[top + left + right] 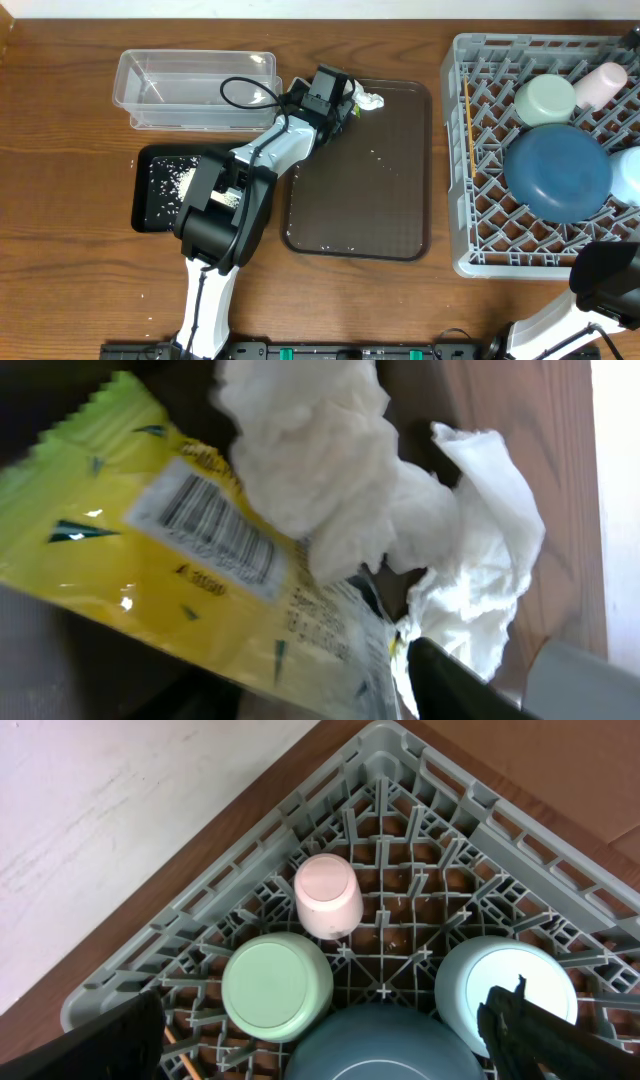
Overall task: Sort waste into correct bins and load items into the dishwasher rack
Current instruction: 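Grasp the yellow wrapper with the left gripper, then carry the wrapper left into the clear plastic container and release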
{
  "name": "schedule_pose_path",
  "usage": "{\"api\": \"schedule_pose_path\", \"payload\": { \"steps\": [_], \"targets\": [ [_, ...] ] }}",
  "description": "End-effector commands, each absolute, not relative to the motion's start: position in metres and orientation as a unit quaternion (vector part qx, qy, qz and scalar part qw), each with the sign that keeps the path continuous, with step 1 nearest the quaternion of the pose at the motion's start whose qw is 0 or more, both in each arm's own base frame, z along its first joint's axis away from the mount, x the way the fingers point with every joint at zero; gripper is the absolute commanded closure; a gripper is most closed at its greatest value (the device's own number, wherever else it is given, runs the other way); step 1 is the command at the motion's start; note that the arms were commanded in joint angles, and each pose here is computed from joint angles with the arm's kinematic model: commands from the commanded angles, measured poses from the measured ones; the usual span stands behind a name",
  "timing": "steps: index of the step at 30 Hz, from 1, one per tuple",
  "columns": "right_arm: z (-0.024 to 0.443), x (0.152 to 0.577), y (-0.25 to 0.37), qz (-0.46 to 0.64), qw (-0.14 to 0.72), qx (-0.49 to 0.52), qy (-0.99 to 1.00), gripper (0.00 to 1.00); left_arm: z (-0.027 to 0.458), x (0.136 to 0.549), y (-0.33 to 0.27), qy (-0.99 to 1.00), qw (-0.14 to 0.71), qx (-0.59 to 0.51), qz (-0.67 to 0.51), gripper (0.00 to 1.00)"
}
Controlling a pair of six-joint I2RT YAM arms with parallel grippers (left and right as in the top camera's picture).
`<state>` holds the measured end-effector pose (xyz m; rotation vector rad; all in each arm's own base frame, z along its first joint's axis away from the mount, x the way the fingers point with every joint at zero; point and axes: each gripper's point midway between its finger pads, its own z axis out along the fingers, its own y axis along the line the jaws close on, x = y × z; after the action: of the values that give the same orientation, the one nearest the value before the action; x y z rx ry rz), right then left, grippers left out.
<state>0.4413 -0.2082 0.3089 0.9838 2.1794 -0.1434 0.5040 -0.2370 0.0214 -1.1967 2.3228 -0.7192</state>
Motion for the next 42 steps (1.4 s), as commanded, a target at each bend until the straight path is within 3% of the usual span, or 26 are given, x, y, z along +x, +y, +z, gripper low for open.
{"api": "schedule_pose_path", "payload": {
  "steps": [1,7,11,13,24,32,37,42],
  "targets": [
    [0.308,0.44,-0.211,-0.059,0.363,0.389,0.845,0.01,0.007,0.505,-0.236,0.84,0.213,-0.434,-0.245,0.54],
    [0.308,0.44,-0.211,-0.059,0.363,0.389,0.845,0.01,0.008,0.503,-0.24,0.842,0.205,-0.43,-0.253,0.74],
    [0.308,0.44,-0.211,-0.059,0.363,0.389,0.845,0.01,0.012,0.498,-0.252,0.846,0.179,-0.418,-0.277,0.81],
    [0.308,0.44,-0.211,-0.059,0.363,0.389,0.845,0.01,0.018,0.496,-0.258,0.85,0.169,-0.406,-0.291,0.93],
    [0.308,0.44,-0.211,-0.059,0.363,0.389,0.845,0.01,0.071,0.472,-0.255,0.86,0.148,-0.391,-0.294,0.94],
    [0.308,0.44,-0.211,-0.059,0.363,0.389,0.845,0.01,0.15,0.458,-0.244,0.879,0.217,-0.301,-0.298,0.94],
    [0.308,0.44,-0.211,-0.059,0.363,0.389,0.845,0.01,0.187,0.468,-0.212,0.862,0.267,-0.313,-0.297,0.94],
    [0.308,0.44,-0.211,-0.059,0.363,0.389,0.845,0.01,0.184,0.486,-0.153,0.848,0.281,-0.361,-0.269,0.94]
  ]
}}
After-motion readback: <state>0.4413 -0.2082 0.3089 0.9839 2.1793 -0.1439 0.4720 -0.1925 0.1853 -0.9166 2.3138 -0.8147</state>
